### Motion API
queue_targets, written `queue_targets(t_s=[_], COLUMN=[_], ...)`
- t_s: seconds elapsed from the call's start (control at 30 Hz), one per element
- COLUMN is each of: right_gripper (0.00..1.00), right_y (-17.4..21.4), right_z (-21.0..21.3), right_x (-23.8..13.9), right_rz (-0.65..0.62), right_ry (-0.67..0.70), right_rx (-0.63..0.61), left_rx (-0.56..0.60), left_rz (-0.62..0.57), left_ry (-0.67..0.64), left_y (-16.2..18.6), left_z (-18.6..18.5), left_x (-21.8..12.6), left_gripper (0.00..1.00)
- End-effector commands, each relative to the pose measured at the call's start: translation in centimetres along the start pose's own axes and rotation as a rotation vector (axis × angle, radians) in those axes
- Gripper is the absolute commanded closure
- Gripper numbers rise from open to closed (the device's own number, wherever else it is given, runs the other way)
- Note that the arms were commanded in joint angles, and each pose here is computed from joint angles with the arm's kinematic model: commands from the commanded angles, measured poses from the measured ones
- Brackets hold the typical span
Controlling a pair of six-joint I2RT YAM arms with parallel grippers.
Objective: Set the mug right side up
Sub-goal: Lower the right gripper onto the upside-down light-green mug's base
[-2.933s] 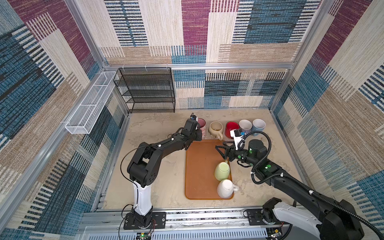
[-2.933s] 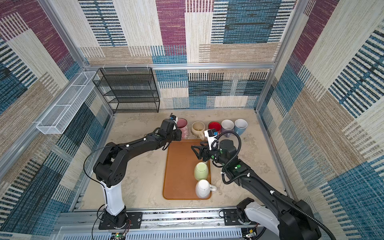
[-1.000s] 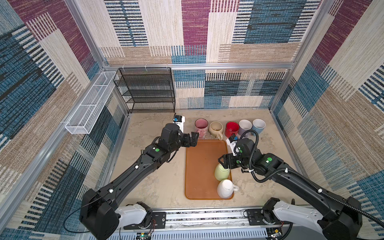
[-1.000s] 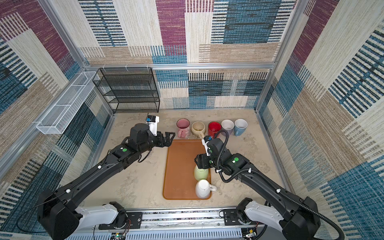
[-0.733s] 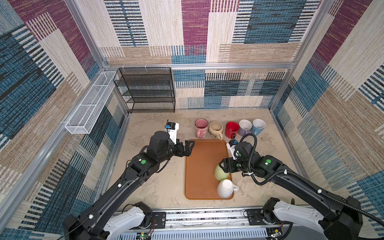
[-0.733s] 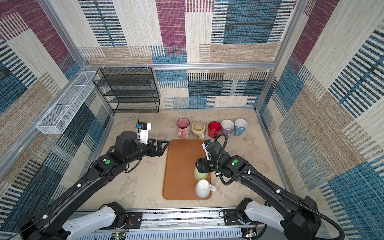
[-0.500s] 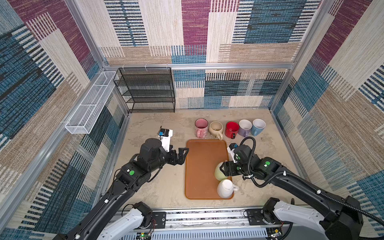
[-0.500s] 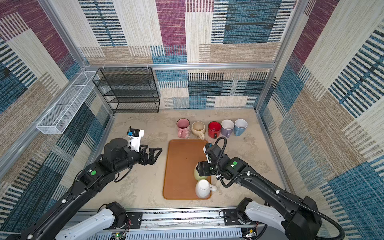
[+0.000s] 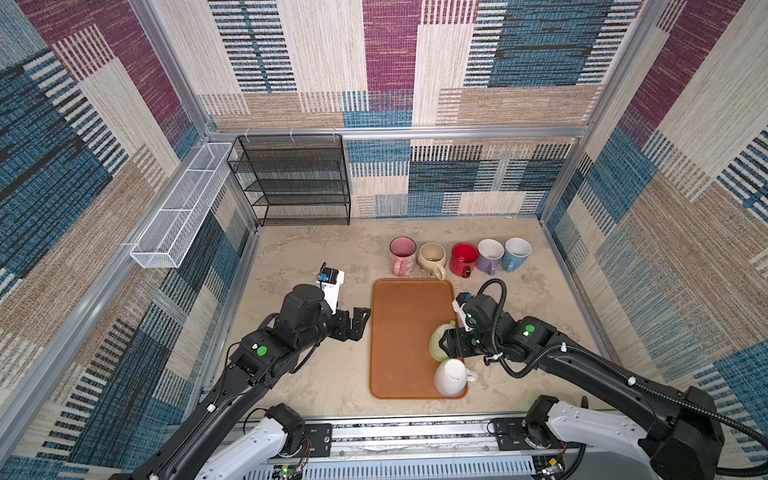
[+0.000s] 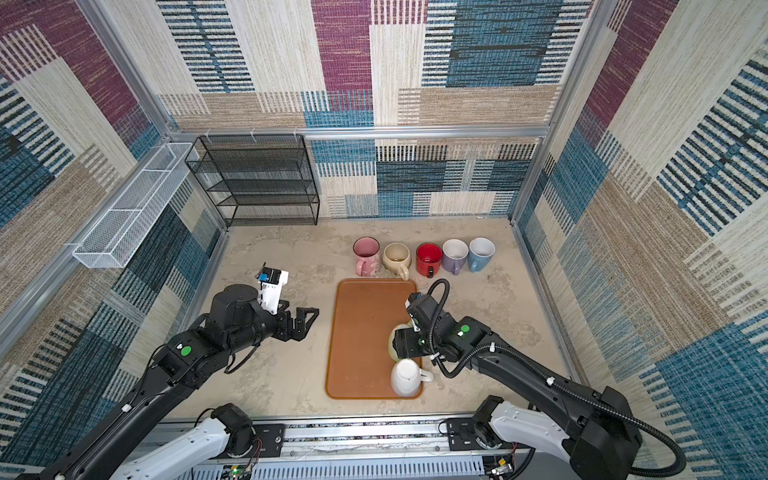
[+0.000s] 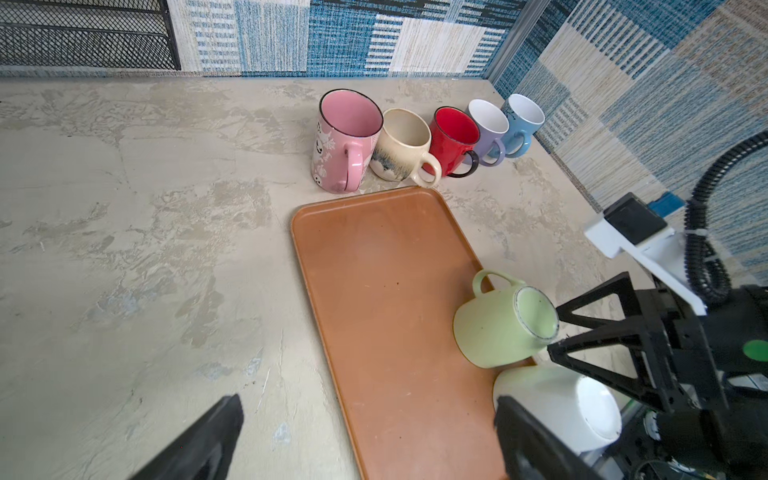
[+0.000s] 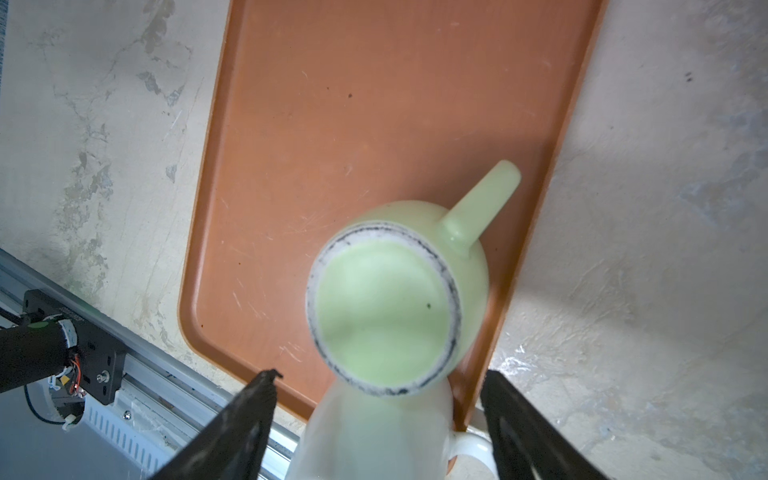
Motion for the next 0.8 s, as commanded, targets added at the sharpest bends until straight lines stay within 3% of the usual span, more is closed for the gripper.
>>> queue_targets(t_s=[0.0,0.77], right_gripper=[0.21,0.23], right_y=[0.0,-1.4], right_z=[0.3,3.5], right_x=[0.3,3.2], right_rz=[0.003,0.024], right_ry=[-0.022,-0.225], right_rx=[0.002,-0.006], left_rx=[0.027,0.035], left_rz=[0.003,-0.012], left_ry=[-0.008,-0.049], left_y=[0.1,0.6], left_z=[0.1,0.5], left_x=[0.1,-0.7], left_gripper=[0.0,0.0])
Point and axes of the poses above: each gripper's point midway between its finger pads, its own x axis out along the fingers, its own z axis along the line the jaws close on, y = z × x, the point moved 9 cm from there along -x, back along the fingers, and after that the axes turned 13 degrees about x, right-handed, at the moved point
